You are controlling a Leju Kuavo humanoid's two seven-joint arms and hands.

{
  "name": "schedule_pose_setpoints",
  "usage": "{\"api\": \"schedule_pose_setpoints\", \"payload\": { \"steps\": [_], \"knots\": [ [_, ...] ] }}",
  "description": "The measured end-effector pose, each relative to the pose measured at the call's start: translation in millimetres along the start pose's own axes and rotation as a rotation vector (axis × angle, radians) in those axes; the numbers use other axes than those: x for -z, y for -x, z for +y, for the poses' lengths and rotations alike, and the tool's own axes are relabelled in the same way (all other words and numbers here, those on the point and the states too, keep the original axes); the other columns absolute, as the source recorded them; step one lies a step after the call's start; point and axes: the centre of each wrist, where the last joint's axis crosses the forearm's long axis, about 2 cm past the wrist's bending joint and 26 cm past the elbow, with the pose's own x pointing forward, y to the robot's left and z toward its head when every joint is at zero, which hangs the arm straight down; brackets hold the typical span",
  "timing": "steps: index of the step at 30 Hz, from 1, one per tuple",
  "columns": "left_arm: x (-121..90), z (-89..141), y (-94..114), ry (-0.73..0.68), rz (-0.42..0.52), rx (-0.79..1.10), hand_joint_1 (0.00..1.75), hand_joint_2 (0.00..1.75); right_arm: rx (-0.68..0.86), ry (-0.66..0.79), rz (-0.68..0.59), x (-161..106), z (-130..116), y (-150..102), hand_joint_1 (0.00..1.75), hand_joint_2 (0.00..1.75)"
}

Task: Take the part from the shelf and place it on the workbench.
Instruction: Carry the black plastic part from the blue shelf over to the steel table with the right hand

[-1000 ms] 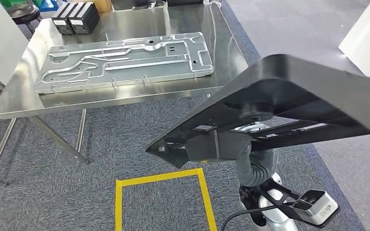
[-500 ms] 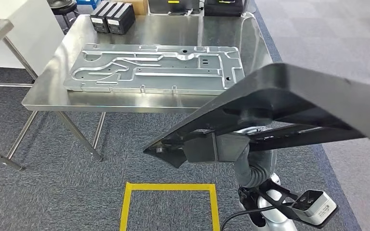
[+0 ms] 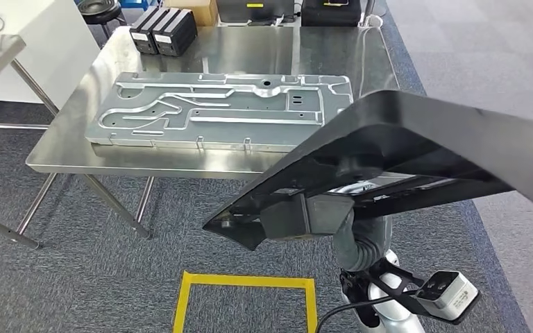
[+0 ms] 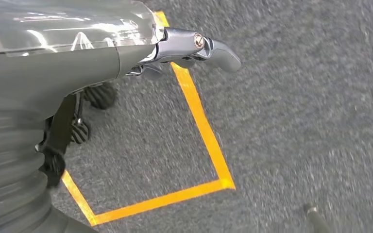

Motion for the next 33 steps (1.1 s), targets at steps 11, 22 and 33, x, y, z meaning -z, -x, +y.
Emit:
{"api": "schedule_pose_setpoints", "payload": {
  "steps": [11, 22, 33],
  "knots": [
    [-0.7, 1.2, 1.2, 0.008, 0.0, -0.001, 0.0, 1.75, -0.004, 0.005, 0.0, 0.4, -0.1, 0.5, 1.75, 1.75],
    [-1.7, 0.0, 3.0, 0.01, 0.004, -0.004, 0.0, 1.75, -0.007, 0.009, 0.001, -0.1, -0.4, 0.4, 1.75, 1.75],
    [-2.7, 0.1, 4.7, 0.006, -0.001, 0.001, 0.0, 1.75, 0.004, -0.001, -0.02, 4.6, 2.0, -1.9, 1.75, 1.75]
  ]
}}
